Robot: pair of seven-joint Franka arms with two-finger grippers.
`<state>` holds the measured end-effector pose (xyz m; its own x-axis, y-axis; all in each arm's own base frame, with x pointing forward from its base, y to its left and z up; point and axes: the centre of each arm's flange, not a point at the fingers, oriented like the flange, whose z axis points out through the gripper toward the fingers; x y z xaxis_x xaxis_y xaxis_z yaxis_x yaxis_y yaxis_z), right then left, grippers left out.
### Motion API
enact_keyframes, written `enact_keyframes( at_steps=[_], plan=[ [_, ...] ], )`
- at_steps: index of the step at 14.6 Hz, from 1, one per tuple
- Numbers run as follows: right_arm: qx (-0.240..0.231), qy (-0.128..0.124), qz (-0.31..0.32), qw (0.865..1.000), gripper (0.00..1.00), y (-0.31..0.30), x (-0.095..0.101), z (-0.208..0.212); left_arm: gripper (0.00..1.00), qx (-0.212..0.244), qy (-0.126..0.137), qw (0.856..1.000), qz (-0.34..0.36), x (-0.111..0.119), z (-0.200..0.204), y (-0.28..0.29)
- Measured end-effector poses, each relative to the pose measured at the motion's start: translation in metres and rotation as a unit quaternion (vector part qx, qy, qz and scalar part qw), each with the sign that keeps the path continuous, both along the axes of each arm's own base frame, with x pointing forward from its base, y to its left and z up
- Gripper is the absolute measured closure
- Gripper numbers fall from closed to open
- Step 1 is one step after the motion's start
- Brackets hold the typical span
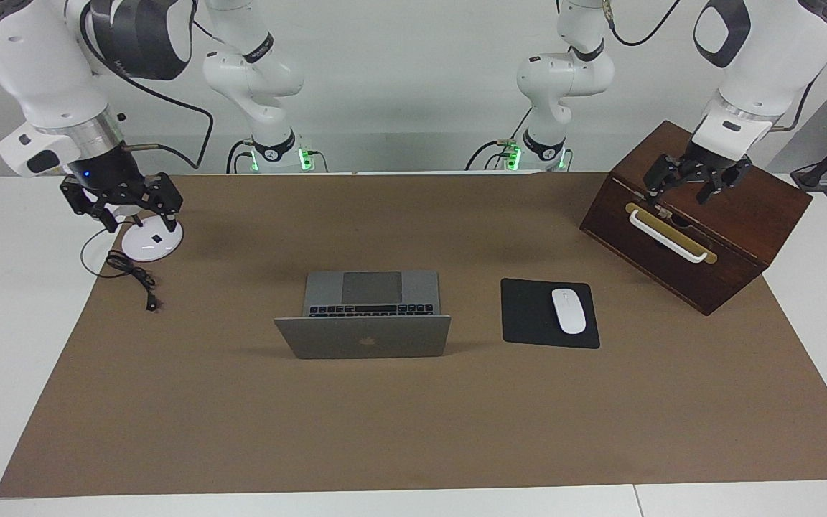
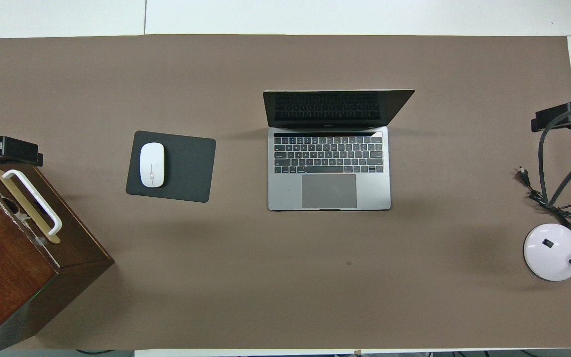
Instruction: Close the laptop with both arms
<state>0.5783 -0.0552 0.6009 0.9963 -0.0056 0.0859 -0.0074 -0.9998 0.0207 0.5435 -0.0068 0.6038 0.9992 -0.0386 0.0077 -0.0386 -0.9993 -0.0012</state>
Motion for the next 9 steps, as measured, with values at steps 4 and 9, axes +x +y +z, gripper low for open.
enact_keyframes(
  at_steps=[4, 9],
  plan=[
    [0.0, 0.0, -0.002, 1.0, 0.0, -0.0021, -0.0002, -0.0002, 0.0, 0.0, 0.0, 1.0, 0.001, 0.0, 0.0, 0.0008],
    [0.0, 0.0, -0.003, 1.0, 0.0, -0.0032, -0.0004, -0.0003, 0.0, 0.0, 0.0, 1.0, 0.003, 0.0, 0.0, 0.0019]
  ],
)
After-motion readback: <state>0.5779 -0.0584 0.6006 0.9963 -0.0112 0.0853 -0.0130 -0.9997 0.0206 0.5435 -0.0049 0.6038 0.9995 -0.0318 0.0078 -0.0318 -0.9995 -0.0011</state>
